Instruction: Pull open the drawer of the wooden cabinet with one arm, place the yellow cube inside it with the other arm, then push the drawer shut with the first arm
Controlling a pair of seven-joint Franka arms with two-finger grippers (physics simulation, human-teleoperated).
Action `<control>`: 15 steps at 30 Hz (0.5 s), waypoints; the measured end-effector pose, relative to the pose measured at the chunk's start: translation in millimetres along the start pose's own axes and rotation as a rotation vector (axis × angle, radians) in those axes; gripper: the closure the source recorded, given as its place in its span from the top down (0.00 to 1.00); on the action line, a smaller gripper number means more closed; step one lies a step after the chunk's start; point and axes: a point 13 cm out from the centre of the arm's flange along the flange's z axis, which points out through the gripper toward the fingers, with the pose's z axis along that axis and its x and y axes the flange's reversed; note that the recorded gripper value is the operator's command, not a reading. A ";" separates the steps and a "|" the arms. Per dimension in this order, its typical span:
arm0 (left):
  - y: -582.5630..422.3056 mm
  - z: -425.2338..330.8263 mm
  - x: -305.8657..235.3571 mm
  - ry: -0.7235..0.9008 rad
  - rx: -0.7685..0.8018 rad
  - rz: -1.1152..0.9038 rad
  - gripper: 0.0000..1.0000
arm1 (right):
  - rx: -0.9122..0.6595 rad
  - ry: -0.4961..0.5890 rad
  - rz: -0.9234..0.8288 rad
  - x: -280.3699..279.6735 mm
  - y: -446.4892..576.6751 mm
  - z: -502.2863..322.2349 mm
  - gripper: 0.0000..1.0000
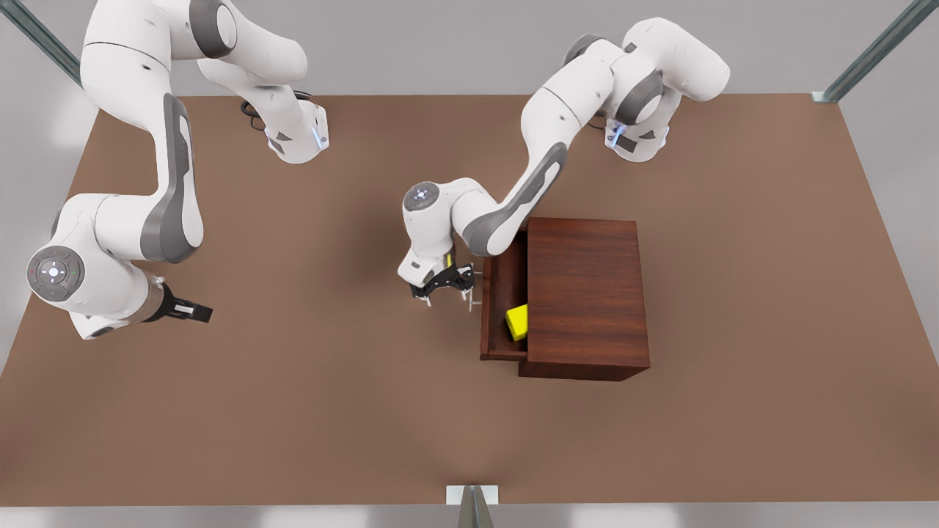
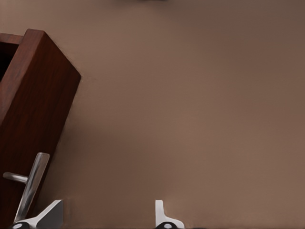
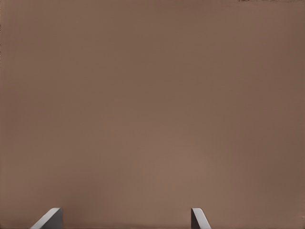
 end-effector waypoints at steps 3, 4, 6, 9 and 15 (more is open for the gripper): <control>17.8 -0.5 -4.1 0.010 -0.006 -0.002 1.00 | 0.000 0.000 -0.025 0.0 -0.1 -0.1 1.00; 22.1 -0.4 -5.4 0.012 -0.007 -0.001 1.00 | -0.001 0.000 -0.033 -0.1 0.0 -0.1 1.00; 28.9 1.1 -7.2 0.016 -0.009 0.002 1.00 | -0.001 0.000 -0.047 0.0 0.1 0.0 1.00; 50.7 5.3 -12.7 0.028 -0.024 0.004 1.00 | 0.000 0.000 -0.065 -0.1 0.0 -0.2 1.00; 79.9 11.9 -20.2 0.039 -0.030 0.023 1.00 | 0.002 -0.001 -0.094 -0.1 -0.5 -0.1 1.00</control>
